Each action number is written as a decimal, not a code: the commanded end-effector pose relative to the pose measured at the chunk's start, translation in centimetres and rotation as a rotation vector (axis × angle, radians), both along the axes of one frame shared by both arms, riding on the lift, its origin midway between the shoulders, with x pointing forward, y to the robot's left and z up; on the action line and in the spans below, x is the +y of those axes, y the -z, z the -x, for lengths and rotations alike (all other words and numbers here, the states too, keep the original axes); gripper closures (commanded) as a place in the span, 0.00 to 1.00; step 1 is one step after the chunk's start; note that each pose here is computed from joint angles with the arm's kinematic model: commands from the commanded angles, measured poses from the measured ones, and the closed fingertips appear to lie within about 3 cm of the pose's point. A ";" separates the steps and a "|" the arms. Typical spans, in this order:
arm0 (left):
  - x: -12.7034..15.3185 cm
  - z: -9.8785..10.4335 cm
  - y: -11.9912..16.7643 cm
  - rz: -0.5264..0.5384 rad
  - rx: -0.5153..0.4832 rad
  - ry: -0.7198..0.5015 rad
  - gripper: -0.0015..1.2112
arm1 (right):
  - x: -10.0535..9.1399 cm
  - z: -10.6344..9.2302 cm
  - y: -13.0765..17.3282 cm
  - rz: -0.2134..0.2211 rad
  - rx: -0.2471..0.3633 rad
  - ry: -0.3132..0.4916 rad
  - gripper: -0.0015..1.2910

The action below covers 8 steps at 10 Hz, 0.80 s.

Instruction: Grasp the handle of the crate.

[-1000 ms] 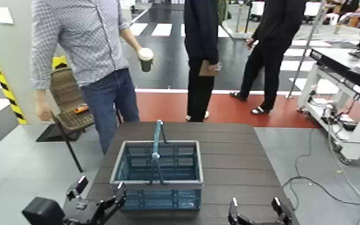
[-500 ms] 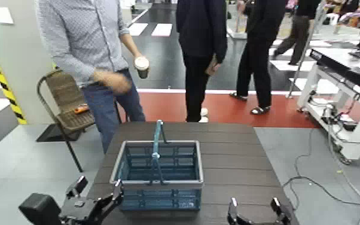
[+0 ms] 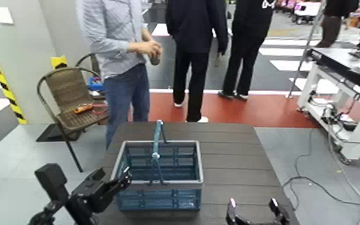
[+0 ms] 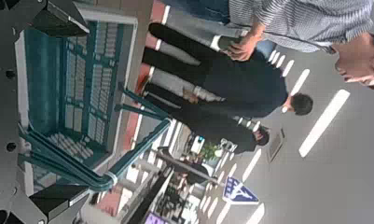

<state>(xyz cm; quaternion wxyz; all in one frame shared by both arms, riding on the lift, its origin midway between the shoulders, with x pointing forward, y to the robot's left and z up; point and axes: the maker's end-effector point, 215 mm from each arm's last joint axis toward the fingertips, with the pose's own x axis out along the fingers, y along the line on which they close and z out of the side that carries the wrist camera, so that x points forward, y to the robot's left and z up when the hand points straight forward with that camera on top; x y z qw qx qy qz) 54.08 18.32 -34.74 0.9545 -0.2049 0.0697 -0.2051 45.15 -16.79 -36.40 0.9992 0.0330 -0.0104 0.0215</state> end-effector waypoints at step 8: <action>-1.8 -6.8 0.6 0.155 0.294 0.295 0.09 | 0.5 -0.4 0.0 -0.012 -0.002 -0.014 0.12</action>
